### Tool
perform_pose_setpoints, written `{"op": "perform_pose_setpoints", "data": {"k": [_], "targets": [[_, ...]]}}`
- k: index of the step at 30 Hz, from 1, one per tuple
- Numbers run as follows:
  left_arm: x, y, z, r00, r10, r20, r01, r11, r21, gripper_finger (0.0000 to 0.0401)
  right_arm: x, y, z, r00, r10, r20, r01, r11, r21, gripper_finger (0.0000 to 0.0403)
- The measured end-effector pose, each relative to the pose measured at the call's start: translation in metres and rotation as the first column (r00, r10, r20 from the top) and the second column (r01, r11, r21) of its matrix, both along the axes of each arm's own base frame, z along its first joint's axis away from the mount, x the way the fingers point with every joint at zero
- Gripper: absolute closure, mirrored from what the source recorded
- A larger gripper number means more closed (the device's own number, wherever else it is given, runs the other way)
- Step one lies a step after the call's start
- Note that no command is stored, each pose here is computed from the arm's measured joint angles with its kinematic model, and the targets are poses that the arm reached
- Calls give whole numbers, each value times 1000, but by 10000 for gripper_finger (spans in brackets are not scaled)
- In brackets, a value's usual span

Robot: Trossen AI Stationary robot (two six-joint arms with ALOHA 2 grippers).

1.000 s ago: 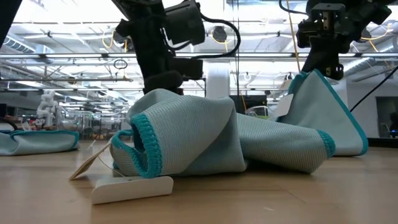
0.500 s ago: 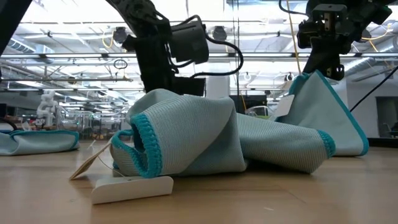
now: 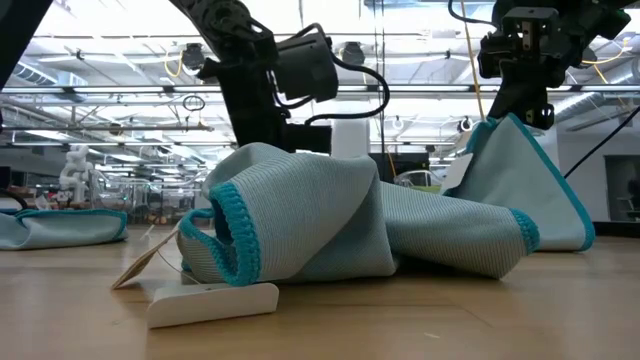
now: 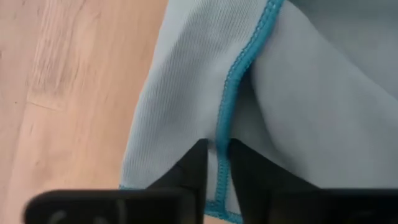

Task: Sort microfiber towel by color & place in baskets
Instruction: Fold the top blue towel

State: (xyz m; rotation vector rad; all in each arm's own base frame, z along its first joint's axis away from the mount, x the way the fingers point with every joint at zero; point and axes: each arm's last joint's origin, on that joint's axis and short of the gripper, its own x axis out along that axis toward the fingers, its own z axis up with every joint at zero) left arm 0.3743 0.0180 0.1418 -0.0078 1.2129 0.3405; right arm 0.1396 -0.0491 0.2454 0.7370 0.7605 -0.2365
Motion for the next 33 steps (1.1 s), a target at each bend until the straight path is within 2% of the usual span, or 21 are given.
{"op": "perform_pose_setpoints", "data": {"k": [5, 12, 16, 21, 26, 33], "targets": [[0, 6, 0, 1000, 14, 8, -14, 1000, -15, 391, 0, 0, 0, 1000, 0, 0, 0, 1000, 0, 403], [-3, 17, 8, 999, 50, 19, -50, 998, -30, 397, 0, 0, 0, 1000, 2, -1, -2, 1000, -3, 403], [-11, 19, 33, 997, 59, 59, -57, 998, -30, 399, 1, -1, 2, 1000, -2, 20, 2, 1000, -7, 403], [-28, 19, 78, 989, 26, 145, -25, 1000, -10, 400, 8, -5, 13, 986, -26, 162, 34, 998, -45, 403], [-52, 18, 125, 966, 29, 257, -35, 999, 22, 400, 15, -15, 28, 940, -80, 332, 108, 992, -66, 403], [-87, 32, 177, 896, 91, 434, -138, 987, 79, 401, 18, -41, 50, 801, -221, 556, 281, 959, -25, 403]]}}
